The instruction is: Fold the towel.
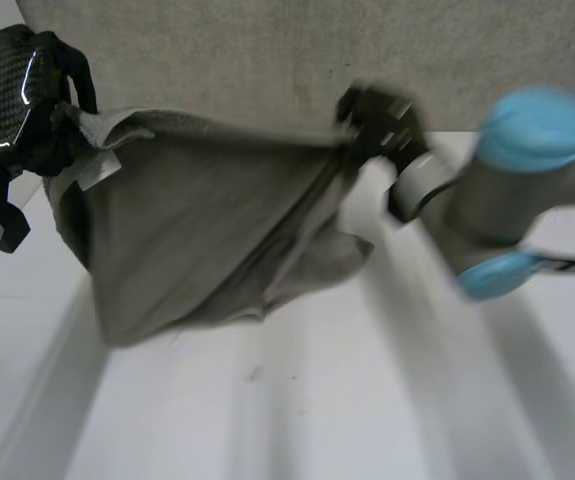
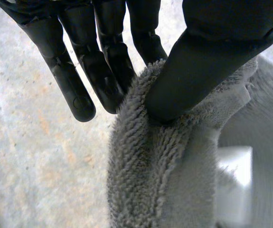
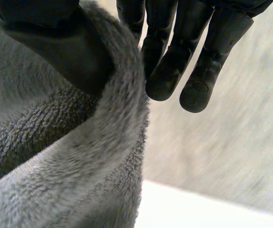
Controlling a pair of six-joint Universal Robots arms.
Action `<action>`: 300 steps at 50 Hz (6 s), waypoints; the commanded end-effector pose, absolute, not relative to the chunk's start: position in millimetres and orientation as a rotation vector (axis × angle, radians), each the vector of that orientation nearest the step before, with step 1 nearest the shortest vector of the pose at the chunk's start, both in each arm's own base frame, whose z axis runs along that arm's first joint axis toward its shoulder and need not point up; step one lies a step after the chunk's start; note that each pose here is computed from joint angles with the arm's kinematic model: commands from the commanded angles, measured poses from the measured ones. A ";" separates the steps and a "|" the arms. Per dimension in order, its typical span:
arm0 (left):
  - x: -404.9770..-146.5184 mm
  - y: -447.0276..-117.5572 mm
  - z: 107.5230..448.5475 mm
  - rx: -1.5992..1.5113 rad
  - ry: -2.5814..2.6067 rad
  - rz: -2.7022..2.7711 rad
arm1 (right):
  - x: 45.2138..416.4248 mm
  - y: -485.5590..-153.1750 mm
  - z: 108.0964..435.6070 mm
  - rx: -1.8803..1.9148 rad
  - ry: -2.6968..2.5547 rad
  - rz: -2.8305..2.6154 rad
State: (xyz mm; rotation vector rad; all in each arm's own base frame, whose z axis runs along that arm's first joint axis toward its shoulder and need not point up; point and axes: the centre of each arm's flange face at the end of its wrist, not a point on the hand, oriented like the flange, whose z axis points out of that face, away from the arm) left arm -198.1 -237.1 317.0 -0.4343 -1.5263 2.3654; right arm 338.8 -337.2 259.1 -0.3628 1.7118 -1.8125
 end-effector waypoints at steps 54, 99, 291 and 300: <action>-267.2 -383.6 258.0 -0.514 -1.598 2.172 | 329.5 -351.8 248.9 -1.610 1.780 -2.032; -185.9 -331.7 239.3 -0.414 -1.845 2.186 | 238.7 -332.6 188.9 -0.722 2.167 -1.713; -221.7 -360.6 212.1 -0.712 -1.997 1.967 | 156.5 -382.3 276.2 -0.998 2.342 -1.774; -227.3 -337.8 174.1 -0.784 -2.105 1.650 | 159.5 -329.7 214.2 -1.183 2.453 -1.431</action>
